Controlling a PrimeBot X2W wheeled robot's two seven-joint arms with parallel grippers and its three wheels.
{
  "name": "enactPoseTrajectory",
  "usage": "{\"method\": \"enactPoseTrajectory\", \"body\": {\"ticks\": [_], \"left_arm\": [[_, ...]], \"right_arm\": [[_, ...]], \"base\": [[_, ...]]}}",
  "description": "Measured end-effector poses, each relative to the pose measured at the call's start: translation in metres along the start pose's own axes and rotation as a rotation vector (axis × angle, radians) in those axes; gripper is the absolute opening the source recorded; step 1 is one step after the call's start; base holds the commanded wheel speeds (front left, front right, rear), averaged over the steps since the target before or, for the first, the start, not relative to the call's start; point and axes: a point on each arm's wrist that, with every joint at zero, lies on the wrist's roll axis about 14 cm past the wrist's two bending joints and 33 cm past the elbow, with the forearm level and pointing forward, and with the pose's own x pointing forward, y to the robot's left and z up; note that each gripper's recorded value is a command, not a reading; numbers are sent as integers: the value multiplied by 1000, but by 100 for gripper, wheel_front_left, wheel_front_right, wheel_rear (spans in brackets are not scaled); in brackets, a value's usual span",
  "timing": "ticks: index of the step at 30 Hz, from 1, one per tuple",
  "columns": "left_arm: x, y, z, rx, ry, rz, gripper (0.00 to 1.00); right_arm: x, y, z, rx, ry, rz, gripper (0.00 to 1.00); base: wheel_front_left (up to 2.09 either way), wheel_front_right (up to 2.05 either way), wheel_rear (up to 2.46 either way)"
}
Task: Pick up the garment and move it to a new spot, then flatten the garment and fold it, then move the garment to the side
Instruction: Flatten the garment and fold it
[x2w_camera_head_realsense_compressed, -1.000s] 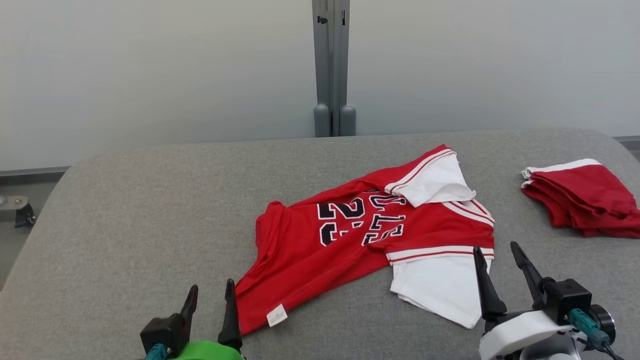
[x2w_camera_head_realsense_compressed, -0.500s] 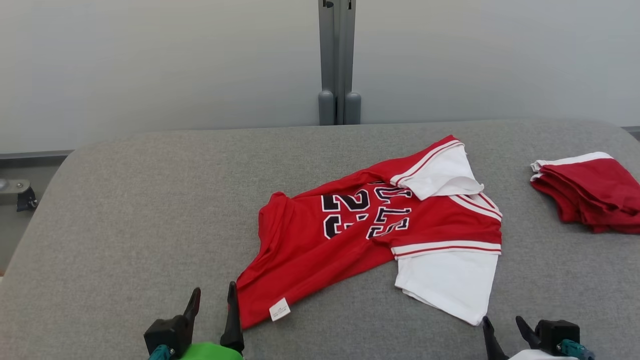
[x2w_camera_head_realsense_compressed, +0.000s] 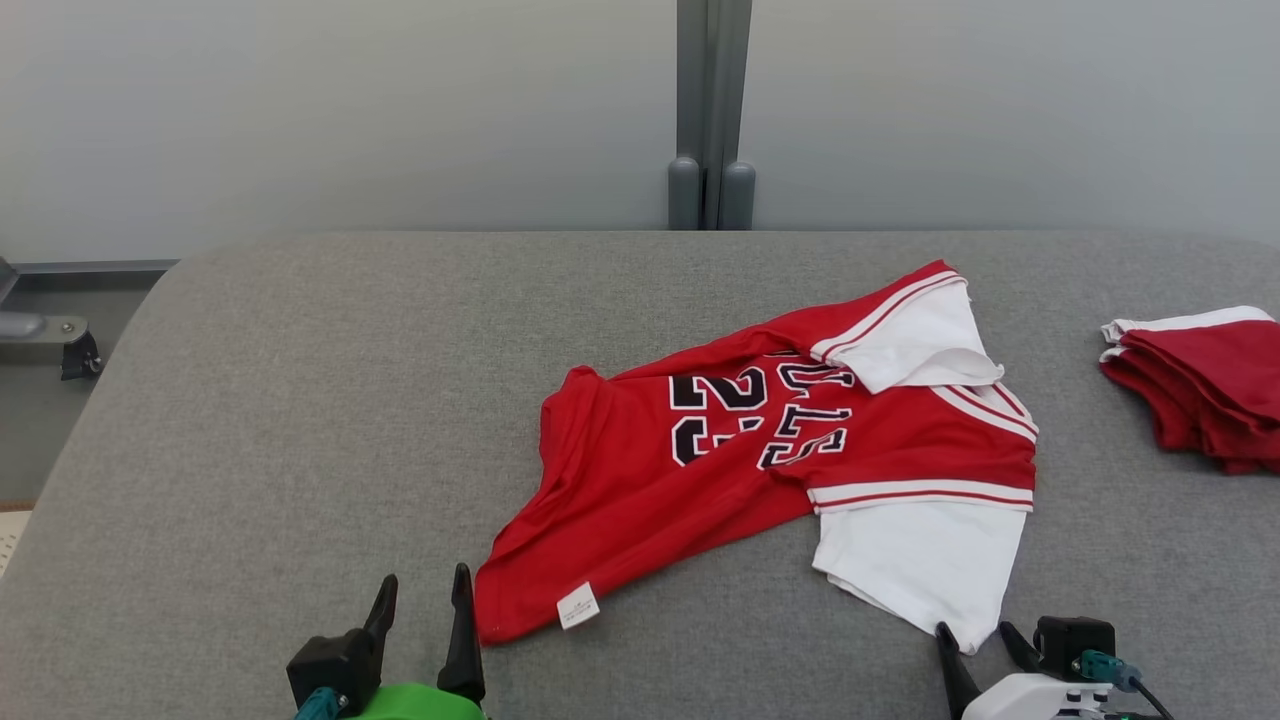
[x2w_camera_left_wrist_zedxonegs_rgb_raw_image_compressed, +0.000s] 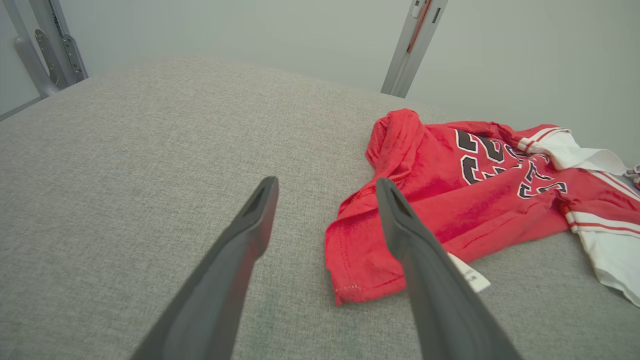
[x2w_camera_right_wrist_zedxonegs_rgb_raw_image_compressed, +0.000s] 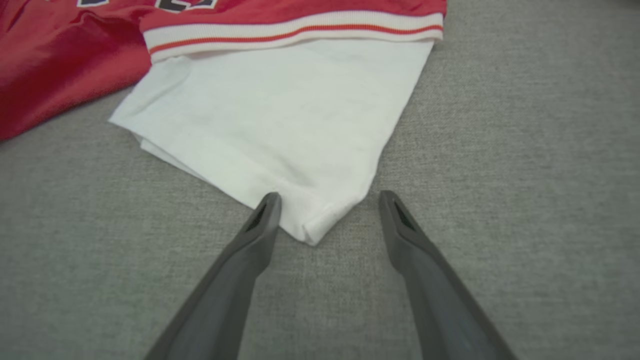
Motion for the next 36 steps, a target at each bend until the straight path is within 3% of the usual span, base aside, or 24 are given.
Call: {"method": "enactPoseTrajectory", "body": {"ticks": [1, 2, 3, 4, 5, 10, 16, 24, 33, 36], "left_arm": [[0, 0, 0, 0, 0, 1, 100], [0, 1, 0, 0, 1, 1, 100], [1, 1, 0, 0, 1, 2, 100], [1, 1, 0, 0, 1, 1, 100], [1, 0, -1, 1, 2, 0, 100], [3, -3, -2, 2, 8, -11, 100], [3, -8, -7, -4, 24, -25, 100], [-18, -14, -55, -90, 242, -44, 100], [-17, -17, -84, -227, 408, -5, 100], [-10, -20, -86, -228, 423, -6, 100]], "right_arm": [[1, 0, 0, 0, 0, 1, 87], [2, 1, 0, 0, 4, 1, 43], [3, 0, -1, -1, 6, 1, 29], [4, 1, -1, -2, 9, 2, 4], [5, 1, -1, -3, 13, 2, 0], [5, -3, 0, 22, 1, -15, 0], [-4, -36, 12, 25, -57, -114, 0], [-26, -72, 23, -5, -112, -221, 0], [-32, -69, 37, -4, -136, -209, 0], [-33, -66, 38, -3, -135, -200, 0]], "base": [[0, 0, 0], [0, 0, 0], [0, 0, 0], [0, 0, 0], [0, 0, 0], [0, 0, 0], [0, 0, 0], [0, 0, 0], [0, 0, 0], [0, 0, 0]]}}
